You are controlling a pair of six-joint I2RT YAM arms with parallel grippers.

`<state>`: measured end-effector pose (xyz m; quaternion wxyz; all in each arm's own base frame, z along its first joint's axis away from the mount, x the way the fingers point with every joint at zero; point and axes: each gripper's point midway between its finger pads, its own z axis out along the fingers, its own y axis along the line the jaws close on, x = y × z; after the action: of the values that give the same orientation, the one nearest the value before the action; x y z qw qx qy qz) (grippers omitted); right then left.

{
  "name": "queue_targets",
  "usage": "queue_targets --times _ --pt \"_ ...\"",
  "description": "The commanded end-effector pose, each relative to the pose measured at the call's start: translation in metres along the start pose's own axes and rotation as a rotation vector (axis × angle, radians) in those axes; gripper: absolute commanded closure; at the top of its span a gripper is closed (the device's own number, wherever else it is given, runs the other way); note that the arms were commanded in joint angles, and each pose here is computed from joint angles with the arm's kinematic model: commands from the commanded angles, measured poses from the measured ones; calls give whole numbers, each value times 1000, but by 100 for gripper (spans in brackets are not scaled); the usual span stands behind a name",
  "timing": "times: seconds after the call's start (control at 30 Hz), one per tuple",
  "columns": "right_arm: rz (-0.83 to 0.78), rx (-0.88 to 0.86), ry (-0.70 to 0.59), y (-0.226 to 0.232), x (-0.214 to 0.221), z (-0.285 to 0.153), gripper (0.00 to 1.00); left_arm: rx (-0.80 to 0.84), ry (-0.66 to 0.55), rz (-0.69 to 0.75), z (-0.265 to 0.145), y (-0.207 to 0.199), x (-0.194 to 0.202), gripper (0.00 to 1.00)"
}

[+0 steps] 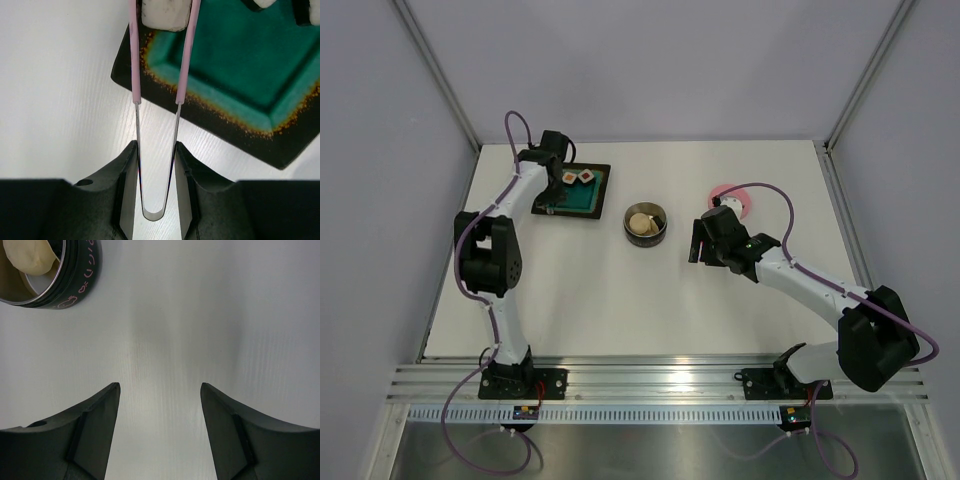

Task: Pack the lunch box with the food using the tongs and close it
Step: Pick up the fake food from the plate, then move the packing box to the center of the board.

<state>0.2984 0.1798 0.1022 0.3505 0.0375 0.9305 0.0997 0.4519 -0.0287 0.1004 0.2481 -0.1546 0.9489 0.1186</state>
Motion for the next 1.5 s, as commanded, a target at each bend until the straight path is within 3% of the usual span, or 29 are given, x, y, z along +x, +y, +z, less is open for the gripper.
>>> queue_targets --times 0.0,0.53,0.83,0.97,1.1,1.13,1.47 --pt "21 -37 -52 12 -21 -7 27 116 -134 -39 -53 0 -24 100" --pt "21 -34 -65 13 -29 -10 26 400 -148 -50 -118 -13 3 100" --pt "9 -58 11 28 -24 15 29 488 -144 23 -150 -20 23 100" --pt "-30 -29 52 35 -28 39 47 559 -135 82 -171 -31 34 100" --pt "-89 -7 34 45 -50 57 79 647 -100 152 -191 -48 49 100" --pt "-97 1 31 47 -53 60 82 665 -96 161 -194 -51 52 100" --pt "-105 -41 92 78 -52 120 90 825 -24 242 -208 -92 73 100"
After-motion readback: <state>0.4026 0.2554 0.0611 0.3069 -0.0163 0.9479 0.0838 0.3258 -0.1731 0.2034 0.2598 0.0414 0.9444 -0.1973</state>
